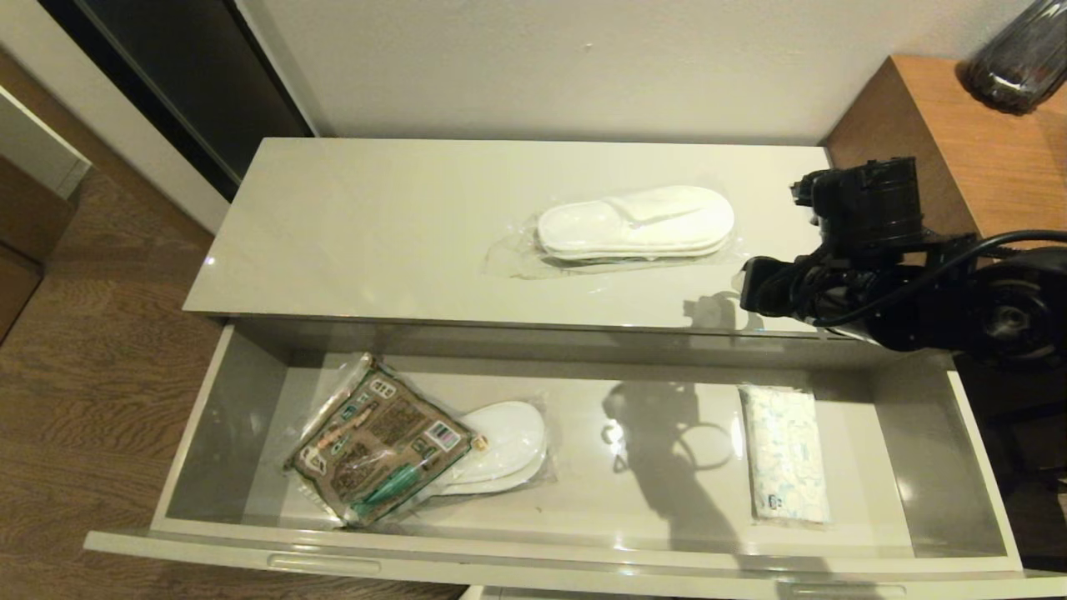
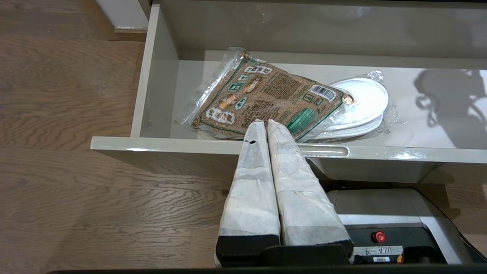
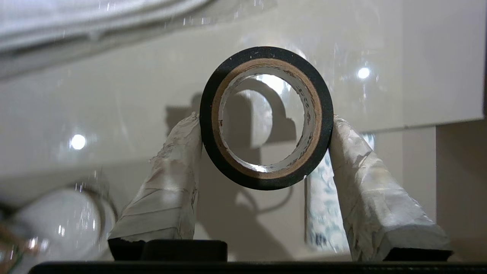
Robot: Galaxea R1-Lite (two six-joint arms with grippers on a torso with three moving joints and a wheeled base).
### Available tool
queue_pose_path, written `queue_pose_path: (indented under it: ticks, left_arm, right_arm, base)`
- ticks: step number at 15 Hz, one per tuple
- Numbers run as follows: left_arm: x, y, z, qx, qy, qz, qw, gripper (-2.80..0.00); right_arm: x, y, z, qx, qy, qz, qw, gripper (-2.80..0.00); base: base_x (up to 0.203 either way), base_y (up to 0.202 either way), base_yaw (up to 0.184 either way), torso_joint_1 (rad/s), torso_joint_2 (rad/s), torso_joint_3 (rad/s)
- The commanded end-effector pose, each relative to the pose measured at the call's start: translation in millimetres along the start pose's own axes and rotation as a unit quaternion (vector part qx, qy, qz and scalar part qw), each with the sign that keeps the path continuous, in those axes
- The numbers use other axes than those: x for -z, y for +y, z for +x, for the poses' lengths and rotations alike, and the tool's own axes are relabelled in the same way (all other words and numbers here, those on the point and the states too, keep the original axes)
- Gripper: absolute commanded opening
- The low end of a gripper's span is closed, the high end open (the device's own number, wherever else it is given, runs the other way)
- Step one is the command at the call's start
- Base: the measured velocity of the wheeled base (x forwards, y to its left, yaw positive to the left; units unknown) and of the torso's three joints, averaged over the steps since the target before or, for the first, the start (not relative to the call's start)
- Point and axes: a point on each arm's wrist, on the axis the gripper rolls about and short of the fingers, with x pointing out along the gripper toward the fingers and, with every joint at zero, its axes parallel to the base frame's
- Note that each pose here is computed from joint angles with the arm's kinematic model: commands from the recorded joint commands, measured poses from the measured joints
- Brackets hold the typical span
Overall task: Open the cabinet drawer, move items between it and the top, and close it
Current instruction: Put the adhesive tape in the drawer
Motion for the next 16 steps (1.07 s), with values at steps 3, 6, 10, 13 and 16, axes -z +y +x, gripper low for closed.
queue_pose_path:
  ticks: [3, 6, 10, 13, 16]
  left_arm:
    - [0, 0.0, 0, 0.0, 0.001, 0.0, 1.0, -2.8]
    - [0, 0.0, 0, 0.0, 0.001, 0.0, 1.0, -2.8]
    - [0, 0.0, 0, 0.0, 0.001, 0.0, 1.0, -2.8]
    - [0, 0.0, 0, 0.0, 0.001, 0.0, 1.0, -2.8]
    - [0, 0.0, 0, 0.0, 0.001, 0.0, 1.0, -2.8]
  right_arm:
    - [11, -23, -40, -0.029, 0.078, -0.017, 0.996, -2.8]
    - [37, -28, -39, -0.035, 0.127, -0.018, 0.991, -2.8]
    - [86, -37, -36, -0.017, 0.164, 0.001, 0.986, -2.8]
    - [114, -40, -34, -0.007, 0.142, 0.008, 0.99, -2.8]
    - [136, -32, -24, 0.016, 0.092, 0.006, 0.996, -2.8]
  base:
    - [0.0, 0.0, 0.0, 0.0, 0.0, 0.0]
    - [0.0, 0.0, 0.0, 0.0, 0.0, 0.0]
    - [0.0, 0.0, 0.0, 0.0, 0.0, 0.0]
    - [0.0, 0.0, 0.0, 0.0, 0.0, 0.0]
    - [0.0, 0.0, 0.0, 0.0, 0.0, 0.0]
